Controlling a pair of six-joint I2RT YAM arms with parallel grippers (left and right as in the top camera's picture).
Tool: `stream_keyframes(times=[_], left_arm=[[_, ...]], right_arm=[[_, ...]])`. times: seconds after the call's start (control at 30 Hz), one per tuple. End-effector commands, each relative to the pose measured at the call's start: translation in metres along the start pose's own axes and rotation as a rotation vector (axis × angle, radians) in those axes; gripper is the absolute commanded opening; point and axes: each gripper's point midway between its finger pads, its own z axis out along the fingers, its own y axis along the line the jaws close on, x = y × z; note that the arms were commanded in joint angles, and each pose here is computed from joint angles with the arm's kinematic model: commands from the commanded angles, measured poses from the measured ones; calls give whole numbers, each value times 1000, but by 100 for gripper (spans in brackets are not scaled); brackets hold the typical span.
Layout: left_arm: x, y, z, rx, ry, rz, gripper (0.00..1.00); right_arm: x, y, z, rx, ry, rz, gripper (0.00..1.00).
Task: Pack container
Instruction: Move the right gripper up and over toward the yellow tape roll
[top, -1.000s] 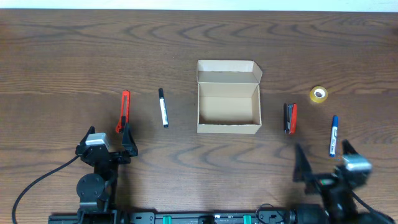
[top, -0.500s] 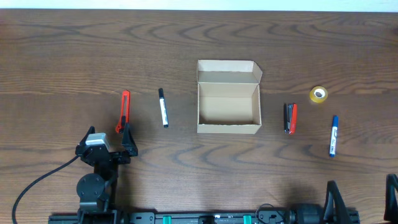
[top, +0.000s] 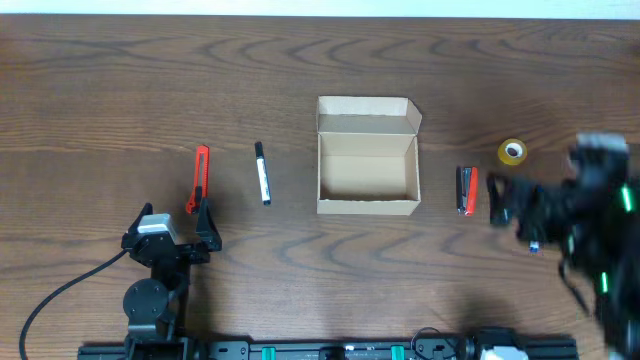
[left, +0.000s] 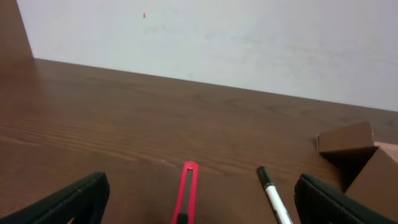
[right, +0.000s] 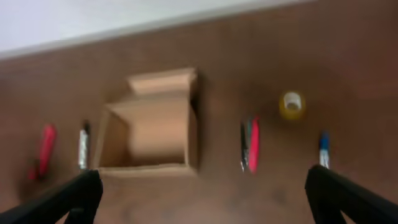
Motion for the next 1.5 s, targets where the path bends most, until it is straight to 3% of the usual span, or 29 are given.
stream_keyframes(times=[0.0,0.2,0.33,0.43,0.57,0.73,0.9,1.07,1.23,1.47], left_arm=[[17,5,0,-23,57,14,95],[17,5,0,-23,57,14,95],[17,5,0,-23,57,14,96],[17,5,0,-23,57,14,96],[17,5,0,-23,57,14,95],[17,5,0,-23,57,14,95],[17,5,0,-23,57,14,95],[17,5,0,-23,57,14,96],[17,5,0,-23,57,14,95],[17,5,0,-23,57,14,96]], right_arm=[[-15,-24,14,165,93,-30,99],[-18,-76,42,490,298,-78,99],[-22,-93,56,571,329,-70,99],[-28,-110,57,612,294,45,99],[-35,-118,64,509,247,193,99],[-32,-157,57,577,245,307,99],[-29,-171,72,526,264,387,99],[-27,-174,107,458,297,408,99],[-22,-157,161,220,357,312,99],[6,-213,180,509,451,430,99]])
